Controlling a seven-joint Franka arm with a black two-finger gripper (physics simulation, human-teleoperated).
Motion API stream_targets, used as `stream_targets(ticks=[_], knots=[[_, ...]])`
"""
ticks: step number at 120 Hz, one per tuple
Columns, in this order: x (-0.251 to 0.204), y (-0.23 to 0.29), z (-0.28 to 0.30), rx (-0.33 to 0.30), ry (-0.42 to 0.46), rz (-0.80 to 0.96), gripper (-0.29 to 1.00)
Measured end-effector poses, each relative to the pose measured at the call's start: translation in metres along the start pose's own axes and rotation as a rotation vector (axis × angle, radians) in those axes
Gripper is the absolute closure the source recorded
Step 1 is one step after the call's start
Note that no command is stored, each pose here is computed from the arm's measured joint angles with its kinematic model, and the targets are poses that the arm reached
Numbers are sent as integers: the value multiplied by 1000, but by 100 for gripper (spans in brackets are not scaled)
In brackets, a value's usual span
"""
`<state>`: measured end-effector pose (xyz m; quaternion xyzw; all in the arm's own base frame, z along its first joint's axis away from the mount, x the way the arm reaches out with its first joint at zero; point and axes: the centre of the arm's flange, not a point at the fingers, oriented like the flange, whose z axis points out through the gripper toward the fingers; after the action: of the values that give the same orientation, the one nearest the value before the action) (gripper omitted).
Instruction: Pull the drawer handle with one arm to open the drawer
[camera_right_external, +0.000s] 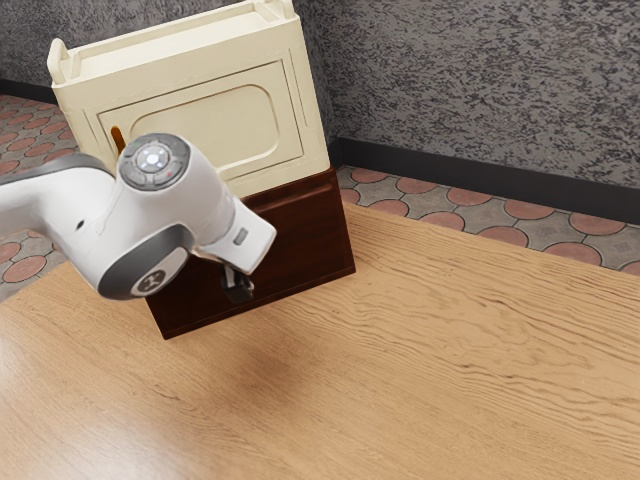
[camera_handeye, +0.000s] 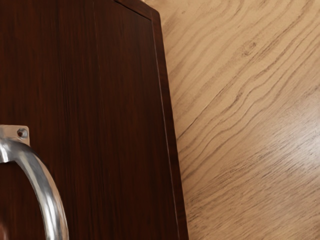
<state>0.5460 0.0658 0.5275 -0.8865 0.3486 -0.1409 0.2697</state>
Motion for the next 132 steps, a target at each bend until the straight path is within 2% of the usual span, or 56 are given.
stream_targets(ticks=[26, 88, 106, 132], knots=[[7, 27, -18, 1, 16, 26, 3], [-12, 61, -52, 22, 19, 14, 0], [-3, 34, -62, 47, 47, -21, 0], [3, -9, -21, 22, 27, -65, 0]])
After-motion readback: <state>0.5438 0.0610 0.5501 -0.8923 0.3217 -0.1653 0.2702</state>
